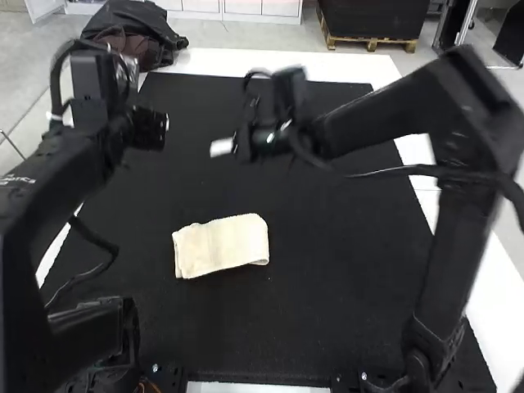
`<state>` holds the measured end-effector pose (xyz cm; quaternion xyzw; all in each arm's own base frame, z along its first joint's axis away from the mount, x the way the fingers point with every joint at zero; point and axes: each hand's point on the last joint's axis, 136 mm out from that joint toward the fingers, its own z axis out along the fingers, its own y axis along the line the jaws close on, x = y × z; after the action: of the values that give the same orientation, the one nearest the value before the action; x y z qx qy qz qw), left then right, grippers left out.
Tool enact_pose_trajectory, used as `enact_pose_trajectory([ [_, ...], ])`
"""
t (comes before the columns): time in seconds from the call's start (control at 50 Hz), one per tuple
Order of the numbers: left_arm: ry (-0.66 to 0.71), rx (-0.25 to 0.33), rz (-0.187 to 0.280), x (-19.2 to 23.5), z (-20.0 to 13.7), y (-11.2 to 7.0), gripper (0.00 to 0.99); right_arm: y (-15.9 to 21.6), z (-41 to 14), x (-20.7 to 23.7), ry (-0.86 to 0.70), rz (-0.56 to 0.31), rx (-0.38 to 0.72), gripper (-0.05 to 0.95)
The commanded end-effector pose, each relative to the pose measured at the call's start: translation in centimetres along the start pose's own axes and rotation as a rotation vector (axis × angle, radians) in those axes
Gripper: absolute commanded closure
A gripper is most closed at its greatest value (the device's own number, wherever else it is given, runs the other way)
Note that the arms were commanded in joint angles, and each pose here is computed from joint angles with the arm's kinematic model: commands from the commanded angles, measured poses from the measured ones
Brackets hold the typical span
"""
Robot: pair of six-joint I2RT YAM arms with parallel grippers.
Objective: Fold the towel.
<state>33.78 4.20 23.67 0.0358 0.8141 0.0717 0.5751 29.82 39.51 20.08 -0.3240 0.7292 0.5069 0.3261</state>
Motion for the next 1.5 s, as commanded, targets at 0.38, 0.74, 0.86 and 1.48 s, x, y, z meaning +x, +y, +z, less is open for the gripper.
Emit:
enact_pose_trajectory([
  [0.38,-0.310,0.147,-0.045,-10.9,-7.1,-4.1,0.039,6.3,-21.8,-13.1,-0.545,-0.164,0.102,0.92],
  [0.74,-0.524,0.221,-0.111,-12.9,-15.6,-4.7,0.041,16.8,-31.6,-10.8,-0.806,-0.379,0.068,0.92],
  [0.86,-0.623,0.225,-0.111,-13.0,-19.0,-4.5,0.041,20.7,-33.8,-8.2,-0.864,-0.472,0.049,0.92],
  [1.48,-0.852,0.043,-0.046,-10.3,-23.2,-2.3,0.039,21.5,-39.7,-3.7,-1.172,-0.771,0.444,0.27],
])
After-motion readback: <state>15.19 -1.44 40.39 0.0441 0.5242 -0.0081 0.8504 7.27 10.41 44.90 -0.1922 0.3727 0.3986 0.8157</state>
